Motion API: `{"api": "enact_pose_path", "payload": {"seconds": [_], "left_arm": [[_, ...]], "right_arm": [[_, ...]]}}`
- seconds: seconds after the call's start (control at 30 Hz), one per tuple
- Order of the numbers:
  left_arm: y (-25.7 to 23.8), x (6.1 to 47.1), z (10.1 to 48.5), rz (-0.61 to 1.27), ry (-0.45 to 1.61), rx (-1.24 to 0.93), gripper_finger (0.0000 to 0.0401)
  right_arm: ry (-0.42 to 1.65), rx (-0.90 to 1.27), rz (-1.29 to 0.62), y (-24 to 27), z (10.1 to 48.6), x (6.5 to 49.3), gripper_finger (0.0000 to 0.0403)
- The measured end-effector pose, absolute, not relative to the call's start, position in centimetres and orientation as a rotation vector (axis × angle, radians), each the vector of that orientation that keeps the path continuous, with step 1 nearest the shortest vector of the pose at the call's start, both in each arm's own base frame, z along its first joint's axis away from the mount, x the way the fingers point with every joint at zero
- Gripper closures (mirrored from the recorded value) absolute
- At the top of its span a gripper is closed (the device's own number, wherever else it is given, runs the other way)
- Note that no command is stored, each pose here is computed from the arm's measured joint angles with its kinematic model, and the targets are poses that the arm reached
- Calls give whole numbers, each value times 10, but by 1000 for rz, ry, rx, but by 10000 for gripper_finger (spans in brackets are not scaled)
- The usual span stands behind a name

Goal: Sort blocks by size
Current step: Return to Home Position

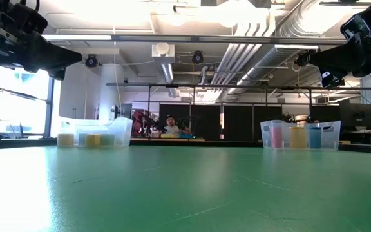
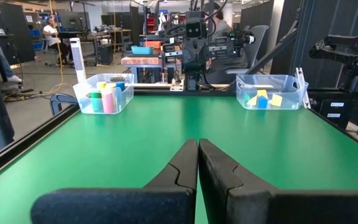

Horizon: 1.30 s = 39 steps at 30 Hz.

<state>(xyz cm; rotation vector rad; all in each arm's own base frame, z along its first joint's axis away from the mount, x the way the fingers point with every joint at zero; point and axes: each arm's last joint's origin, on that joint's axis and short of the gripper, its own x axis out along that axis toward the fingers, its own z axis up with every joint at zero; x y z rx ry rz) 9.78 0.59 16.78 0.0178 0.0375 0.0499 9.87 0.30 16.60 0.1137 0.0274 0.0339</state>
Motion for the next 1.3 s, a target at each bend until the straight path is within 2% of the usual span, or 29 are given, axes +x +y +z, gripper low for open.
{"api": "enact_pose_path", "payload": {"seconds": [0.57, 0.87, 1.3], "left_arm": [[5, 98, 168, 45, 37, 18, 400], [-6, 104, 159, -36, 143, 27, 400], [-7, 104, 159, -38, 147, 27, 401]], "right_arm": [[27, 115, 34, 3, 166, 99, 402], [26, 131, 33, 3, 166, 99, 402], [27, 131, 33, 3, 166, 99, 402]]}}
